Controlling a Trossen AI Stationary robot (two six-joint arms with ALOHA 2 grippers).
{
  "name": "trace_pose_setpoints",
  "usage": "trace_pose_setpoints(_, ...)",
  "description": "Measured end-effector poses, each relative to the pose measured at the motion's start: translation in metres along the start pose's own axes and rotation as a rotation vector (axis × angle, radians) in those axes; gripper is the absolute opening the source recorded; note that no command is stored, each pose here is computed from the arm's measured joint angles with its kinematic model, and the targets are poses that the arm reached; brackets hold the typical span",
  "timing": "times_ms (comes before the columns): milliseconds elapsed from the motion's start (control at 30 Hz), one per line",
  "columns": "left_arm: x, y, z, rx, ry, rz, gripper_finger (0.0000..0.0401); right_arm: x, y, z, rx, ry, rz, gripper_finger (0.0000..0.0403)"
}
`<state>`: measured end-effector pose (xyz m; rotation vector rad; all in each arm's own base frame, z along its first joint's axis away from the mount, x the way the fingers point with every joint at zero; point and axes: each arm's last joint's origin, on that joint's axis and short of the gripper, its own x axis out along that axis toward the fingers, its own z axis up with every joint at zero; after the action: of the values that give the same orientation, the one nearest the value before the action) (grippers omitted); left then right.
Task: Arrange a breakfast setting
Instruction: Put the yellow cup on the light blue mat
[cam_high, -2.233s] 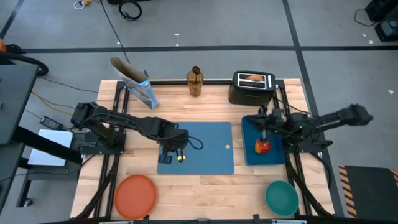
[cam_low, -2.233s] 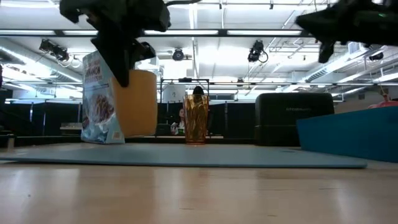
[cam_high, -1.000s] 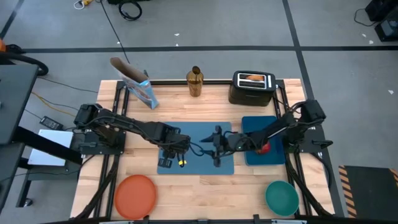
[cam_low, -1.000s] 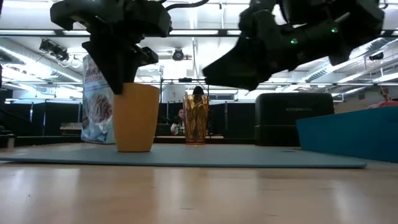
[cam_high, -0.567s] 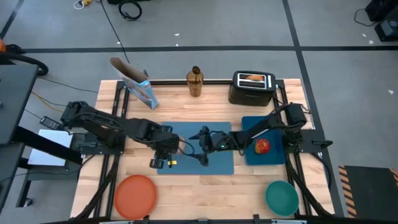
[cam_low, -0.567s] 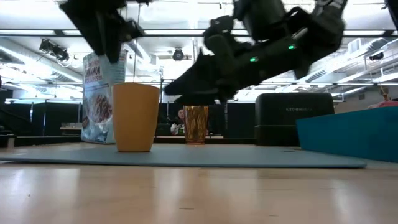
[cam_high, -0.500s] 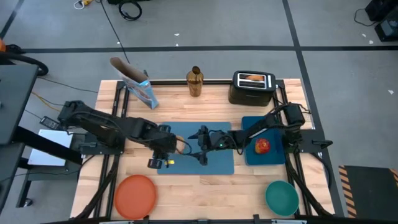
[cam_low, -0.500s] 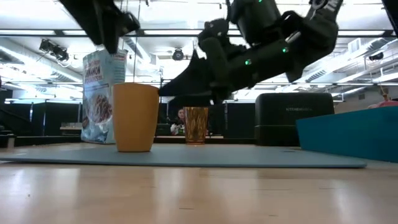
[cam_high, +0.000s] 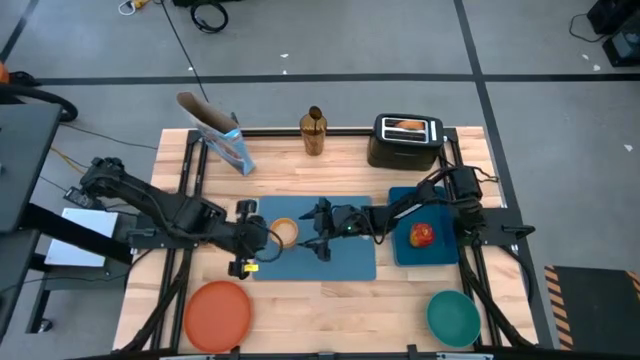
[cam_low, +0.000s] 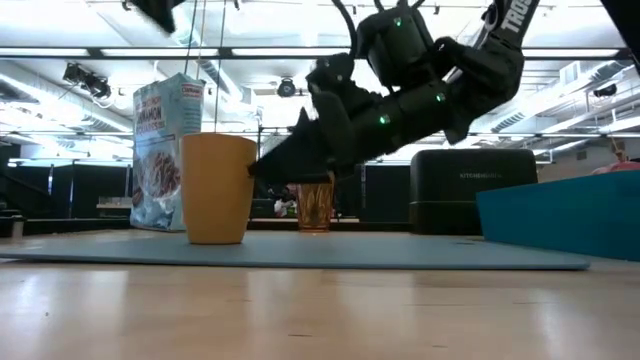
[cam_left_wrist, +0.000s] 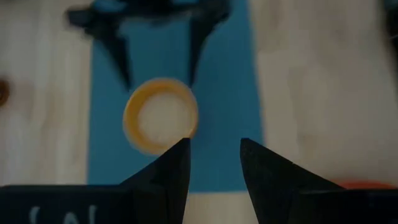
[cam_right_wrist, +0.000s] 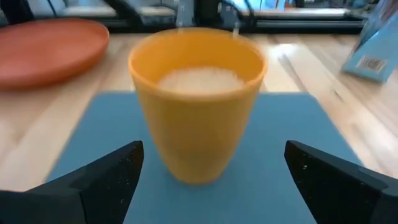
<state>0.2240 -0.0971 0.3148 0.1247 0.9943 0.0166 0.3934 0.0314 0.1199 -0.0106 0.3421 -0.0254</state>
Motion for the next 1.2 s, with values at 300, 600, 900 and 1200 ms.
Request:
trace_pose_setpoints(300,0.052,-0.001,-0.066,-0.211,0.118,0.121,0.0149,0.013,0.001,-0.018,0.004,-0.052,0.008,0.0400)
trace_pose_setpoints(600,0.110,0.009,-0.105,-0.289,-0.035,0.104,0.0199,0.014,-0.003,-0.016,0.034,-0.087,0.017,0.0400)
trace_pose_setpoints(900,0.135,0.016,-0.124,-0.276,-0.246,0.033,0.0318,0.014,-0.005,-0.015,-0.011,-0.097,0.046,0.0400)
trace_pose_setpoints(1200,0.136,0.023,-0.122,-0.249,-0.267,0.063,0.0305,0.013,-0.005,-0.005,-0.003,-0.196,0.045,0.0400)
